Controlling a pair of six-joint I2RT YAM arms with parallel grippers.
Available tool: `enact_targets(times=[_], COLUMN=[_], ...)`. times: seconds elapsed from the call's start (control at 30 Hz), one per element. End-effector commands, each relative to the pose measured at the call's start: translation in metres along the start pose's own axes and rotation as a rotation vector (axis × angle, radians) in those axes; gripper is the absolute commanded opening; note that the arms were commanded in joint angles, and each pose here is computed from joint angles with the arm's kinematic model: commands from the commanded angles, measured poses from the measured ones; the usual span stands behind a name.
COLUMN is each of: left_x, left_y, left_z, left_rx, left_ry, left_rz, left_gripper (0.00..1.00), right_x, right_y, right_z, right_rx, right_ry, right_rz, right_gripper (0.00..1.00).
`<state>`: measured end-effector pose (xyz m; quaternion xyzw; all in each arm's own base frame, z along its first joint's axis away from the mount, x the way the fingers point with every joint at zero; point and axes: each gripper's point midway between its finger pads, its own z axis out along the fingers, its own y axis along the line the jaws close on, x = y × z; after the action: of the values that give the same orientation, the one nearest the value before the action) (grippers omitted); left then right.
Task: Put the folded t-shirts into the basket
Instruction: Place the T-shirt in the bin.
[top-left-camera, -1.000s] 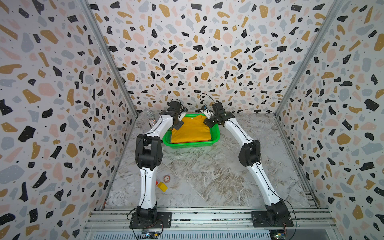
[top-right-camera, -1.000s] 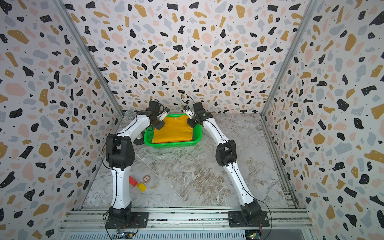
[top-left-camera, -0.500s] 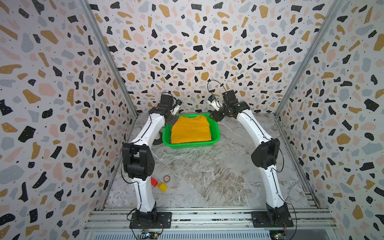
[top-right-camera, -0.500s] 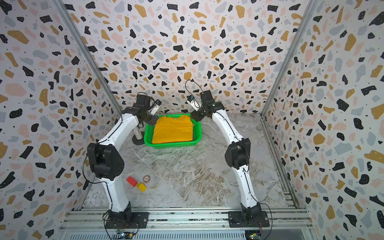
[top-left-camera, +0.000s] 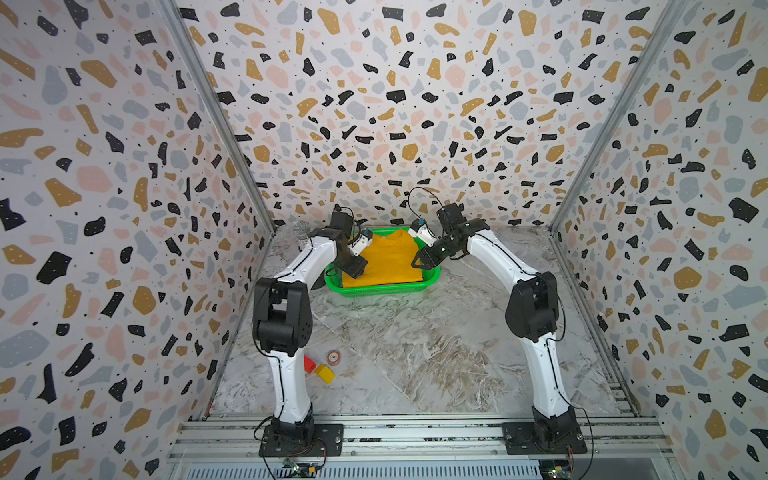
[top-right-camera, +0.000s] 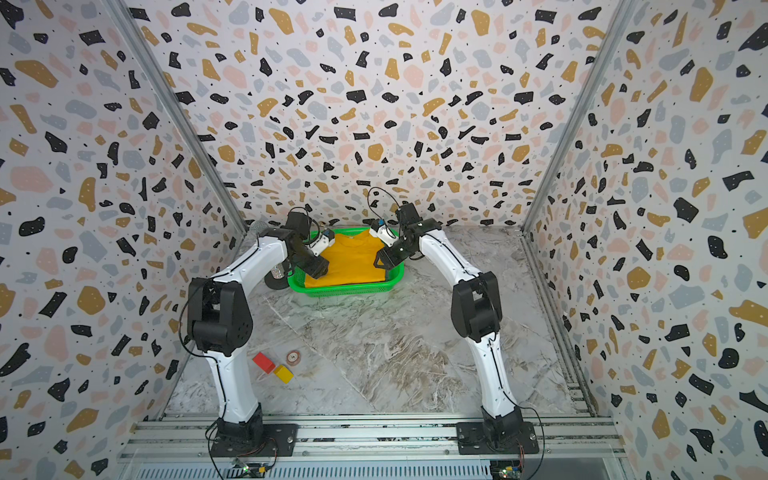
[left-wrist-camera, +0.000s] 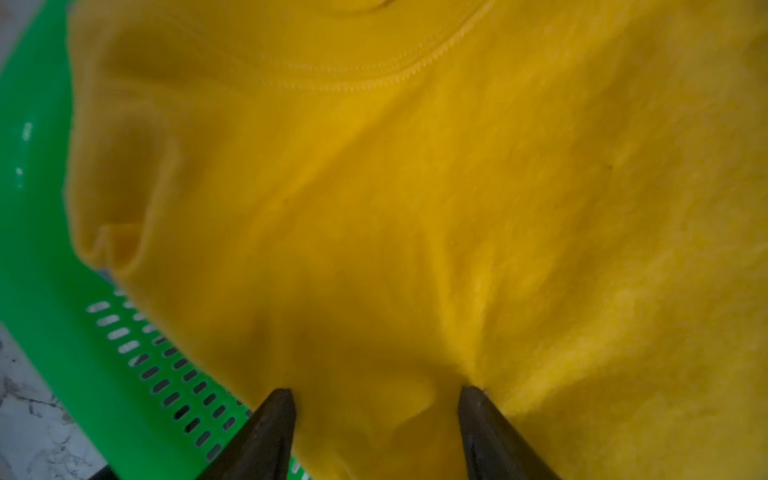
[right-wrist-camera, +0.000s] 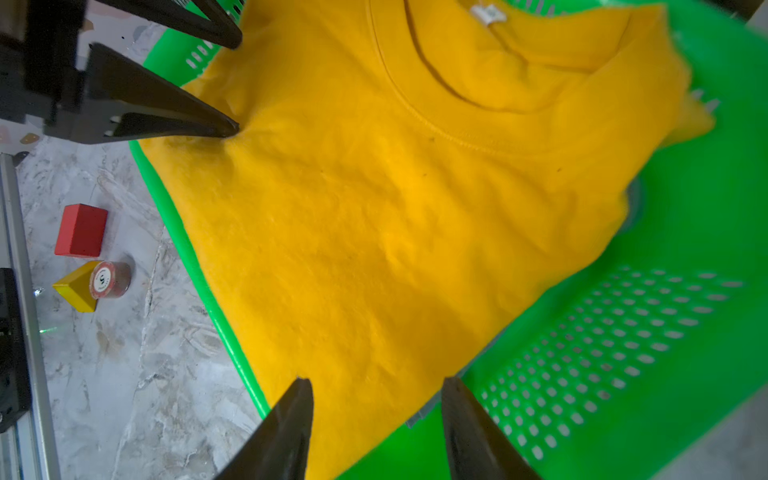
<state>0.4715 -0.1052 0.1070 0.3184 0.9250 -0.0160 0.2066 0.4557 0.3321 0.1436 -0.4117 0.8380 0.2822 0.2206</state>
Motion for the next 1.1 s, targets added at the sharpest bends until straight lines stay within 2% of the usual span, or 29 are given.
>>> enact_targets(times=[0.0, 0.2, 0.37, 0.5, 0.7, 1.07], left_x=[0.011, 0.02, 0.003, -0.011, -0.014, 0.012], left_y=[-0.004, -0.001, 0.004, 0.005, 0.002, -0.011], left_z=[0.012, 0.013, -0.023, -0.064, -0.121, -0.217], left_rx=[-0.007, -0.032, -0.07, -0.105, -0.164, -0.321], left_ry=[0.039, 0.069, -0.008, -0.098, -0.221, -0.43], left_rz=[-0.006, -0.014, -0.016, -0.011, -0.003, 0.033], left_gripper=[0.65, 0.66, 0.67, 0.7, 0.76, 0.87], right_x=[0.011, 0.035, 0.031, 0.012, -0.01, 0.002], right_y=[0.004, -0.012, -0.015, -0.003, 0.022, 0.041], right_z=[0.007, 0.023, 0.007, -0.027, -0.085, -0.18], right_rx=[-0.004, 0.051, 0.111, 0.146, 0.199, 0.446], right_ry=[0.043, 0.128, 0.137, 0.089, 0.006, -0.014], right_rz=[0.038, 0.05, 0.009, -0.056, -0.153, -0.286], right_gripper=[0.53, 0.5, 0.49, 0.51, 0.58, 0.65])
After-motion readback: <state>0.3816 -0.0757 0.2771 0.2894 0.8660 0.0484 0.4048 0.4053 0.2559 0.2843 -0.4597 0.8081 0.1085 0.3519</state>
